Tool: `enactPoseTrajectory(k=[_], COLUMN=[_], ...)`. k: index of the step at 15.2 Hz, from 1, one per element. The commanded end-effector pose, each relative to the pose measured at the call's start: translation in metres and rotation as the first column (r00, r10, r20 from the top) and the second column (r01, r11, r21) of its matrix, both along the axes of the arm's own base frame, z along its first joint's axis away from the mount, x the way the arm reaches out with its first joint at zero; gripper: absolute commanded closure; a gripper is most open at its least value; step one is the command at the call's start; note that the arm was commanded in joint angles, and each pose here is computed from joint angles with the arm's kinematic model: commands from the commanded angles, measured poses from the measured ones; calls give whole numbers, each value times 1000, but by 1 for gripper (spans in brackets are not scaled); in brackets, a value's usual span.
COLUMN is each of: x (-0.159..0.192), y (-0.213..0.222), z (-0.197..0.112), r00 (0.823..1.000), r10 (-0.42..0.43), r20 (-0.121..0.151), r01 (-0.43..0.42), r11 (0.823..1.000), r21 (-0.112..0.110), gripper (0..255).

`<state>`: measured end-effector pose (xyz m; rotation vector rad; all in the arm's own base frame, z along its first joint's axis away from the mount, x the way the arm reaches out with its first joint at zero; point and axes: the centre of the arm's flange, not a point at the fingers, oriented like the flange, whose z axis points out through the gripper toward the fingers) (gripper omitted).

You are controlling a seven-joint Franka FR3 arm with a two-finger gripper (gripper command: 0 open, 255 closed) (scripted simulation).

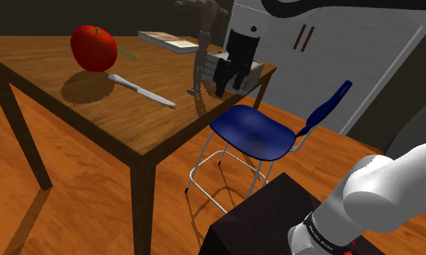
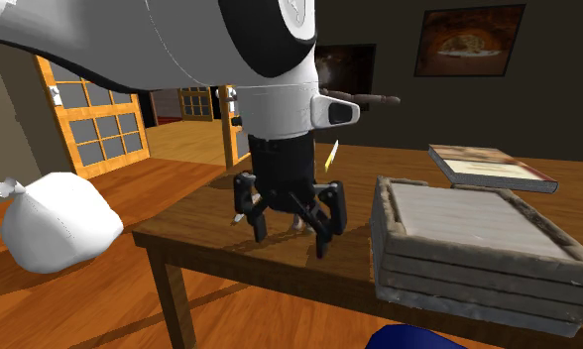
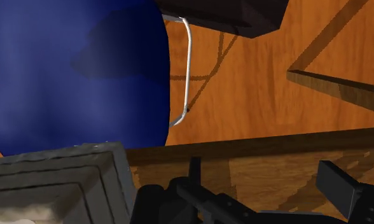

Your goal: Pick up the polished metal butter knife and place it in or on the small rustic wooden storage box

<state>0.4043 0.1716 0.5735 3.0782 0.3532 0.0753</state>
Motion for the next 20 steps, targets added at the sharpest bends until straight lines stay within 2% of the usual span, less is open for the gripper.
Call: enactPoseTrajectory(k=[1, 9, 18, 20], x=[10, 59, 109, 111], y=[23, 110, 209, 210], z=[0, 1, 5, 0], r00=[1000, 995, 982, 982], r10=[9, 47, 89, 89], r20=[19, 89, 168, 169], r01=[-9, -47, -88, -89], r11=[1000, 999, 996, 996], r21=[1, -3, -11, -11], gripper=[0, 0, 0, 0])
